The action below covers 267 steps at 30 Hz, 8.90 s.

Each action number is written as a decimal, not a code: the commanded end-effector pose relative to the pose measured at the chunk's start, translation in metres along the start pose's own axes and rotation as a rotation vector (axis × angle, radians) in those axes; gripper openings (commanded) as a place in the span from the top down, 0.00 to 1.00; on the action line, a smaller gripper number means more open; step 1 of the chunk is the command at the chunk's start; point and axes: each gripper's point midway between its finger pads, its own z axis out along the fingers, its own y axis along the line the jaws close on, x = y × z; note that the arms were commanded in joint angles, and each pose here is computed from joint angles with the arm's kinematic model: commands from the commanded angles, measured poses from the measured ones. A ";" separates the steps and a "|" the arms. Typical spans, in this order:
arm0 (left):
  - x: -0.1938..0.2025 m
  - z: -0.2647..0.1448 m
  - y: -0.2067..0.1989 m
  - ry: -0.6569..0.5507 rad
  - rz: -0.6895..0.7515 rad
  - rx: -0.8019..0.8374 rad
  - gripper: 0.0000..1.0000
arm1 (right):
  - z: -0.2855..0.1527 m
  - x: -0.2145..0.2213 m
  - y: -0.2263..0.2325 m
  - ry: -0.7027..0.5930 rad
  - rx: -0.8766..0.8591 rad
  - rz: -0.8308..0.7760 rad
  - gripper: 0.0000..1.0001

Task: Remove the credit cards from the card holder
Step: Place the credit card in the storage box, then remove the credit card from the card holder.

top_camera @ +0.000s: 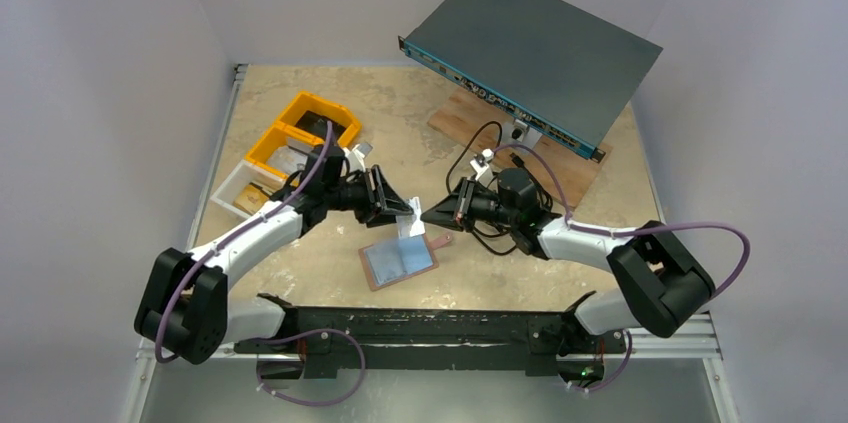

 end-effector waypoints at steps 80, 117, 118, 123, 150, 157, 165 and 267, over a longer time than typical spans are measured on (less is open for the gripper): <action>-0.123 -0.132 0.072 -0.399 0.009 -0.668 0.33 | 0.017 0.005 -0.026 -0.044 0.537 -0.605 0.04; 0.012 -0.069 0.104 -0.097 0.008 -0.502 0.43 | 0.085 0.057 -0.119 0.153 0.869 -0.640 0.84; 0.015 -0.063 0.102 -0.083 0.021 -0.494 0.45 | 0.084 0.057 -0.118 0.148 0.855 -0.626 0.86; 0.022 -0.039 0.095 -0.021 0.036 -0.463 0.59 | 0.082 0.056 -0.120 0.157 0.772 -0.532 0.90; 0.040 0.015 0.138 0.111 0.032 -0.547 0.75 | 0.069 0.059 -0.130 0.190 0.492 -0.234 0.93; 0.035 0.019 0.128 0.097 0.043 -0.517 0.88 | 0.068 0.056 -0.125 0.181 0.480 -0.237 0.93; 0.033 0.021 0.129 0.102 0.045 -0.531 1.00 | 0.061 0.042 -0.103 0.121 0.488 -0.293 0.70; 0.023 0.005 0.093 0.059 0.080 -0.488 1.00 | 0.053 0.040 -0.076 0.076 0.637 -0.485 0.75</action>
